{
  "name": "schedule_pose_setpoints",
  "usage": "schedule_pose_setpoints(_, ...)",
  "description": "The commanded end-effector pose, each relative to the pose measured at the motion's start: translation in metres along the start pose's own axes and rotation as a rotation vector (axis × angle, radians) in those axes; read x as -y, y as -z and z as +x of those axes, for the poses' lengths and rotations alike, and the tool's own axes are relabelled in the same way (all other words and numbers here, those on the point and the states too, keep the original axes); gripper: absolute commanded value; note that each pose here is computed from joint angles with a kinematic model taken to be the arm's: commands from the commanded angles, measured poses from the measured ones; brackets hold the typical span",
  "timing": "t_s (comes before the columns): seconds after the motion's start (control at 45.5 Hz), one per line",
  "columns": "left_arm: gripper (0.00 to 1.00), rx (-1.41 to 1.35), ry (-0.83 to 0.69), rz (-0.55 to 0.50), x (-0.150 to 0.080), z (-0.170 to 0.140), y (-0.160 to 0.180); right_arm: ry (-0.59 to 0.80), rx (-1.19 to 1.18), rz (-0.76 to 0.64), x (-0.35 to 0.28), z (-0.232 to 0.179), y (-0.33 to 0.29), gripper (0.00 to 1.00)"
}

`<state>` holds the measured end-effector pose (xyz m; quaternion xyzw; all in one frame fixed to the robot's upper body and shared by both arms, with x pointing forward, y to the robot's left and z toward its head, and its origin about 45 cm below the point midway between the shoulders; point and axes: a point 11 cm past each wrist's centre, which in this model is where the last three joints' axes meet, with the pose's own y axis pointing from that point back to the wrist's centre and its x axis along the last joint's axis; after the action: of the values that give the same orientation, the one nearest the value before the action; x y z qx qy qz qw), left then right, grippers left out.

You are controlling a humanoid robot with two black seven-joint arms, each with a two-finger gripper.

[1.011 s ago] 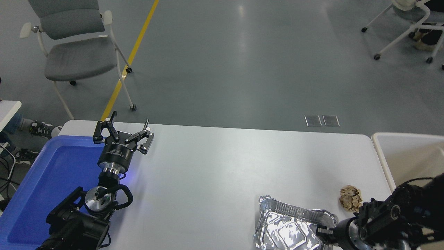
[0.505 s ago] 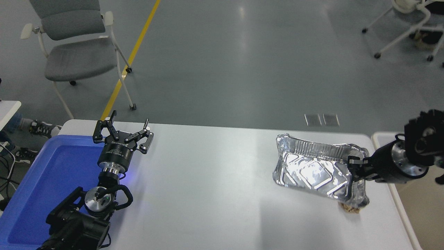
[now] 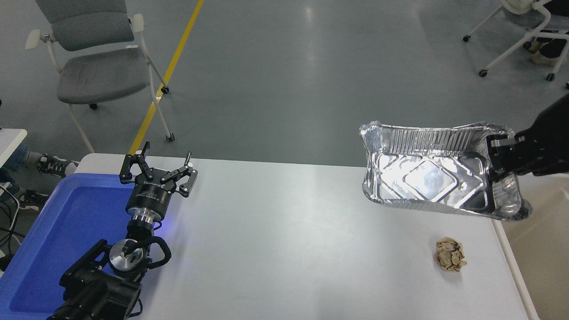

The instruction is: Pick up foil plate and place in dustbin

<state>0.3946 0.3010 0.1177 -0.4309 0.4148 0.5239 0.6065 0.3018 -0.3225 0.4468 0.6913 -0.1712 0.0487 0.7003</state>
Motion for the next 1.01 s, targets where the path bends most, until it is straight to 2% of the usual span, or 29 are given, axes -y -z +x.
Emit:
schedule_pose_setpoints(0.0,0.99,0.000,0.000,0.000,0.000,0.000,0.000,-0.207,0.123,-0.004,-0.017,0.041,-0.031,0.00)
schedule_pose_setpoints(0.176,0.99,-0.001,0.000,-0.001,0.000,0.000,0.000,-0.396,0.326,-0.032,0.017,0.077,-0.097,0.00)
schedule_pose_setpoints(0.462,0.99,-0.001,0.000,-0.001,0.000,0.000,0.000,-0.619,0.685,-0.138,0.098,0.070,-0.219,0.00)
schedule_pose_setpoints(0.659,0.99,-0.001,0.000,-0.001,0.000,0.000,0.000,-0.746,0.923,-0.190,0.164,0.030,-0.280,0.00)
schedule_pose_setpoints(0.879,0.99,-0.001,0.000,-0.001,0.000,0.000,0.000,-0.833,1.118,-0.277,0.234,-0.024,-0.321,0.00)
schedule_pose_setpoints(0.989,0.99,-0.001,0.000,-0.003,0.000,0.000,0.000,-0.865,1.217,-0.377,0.270,-0.072,-0.351,0.00)
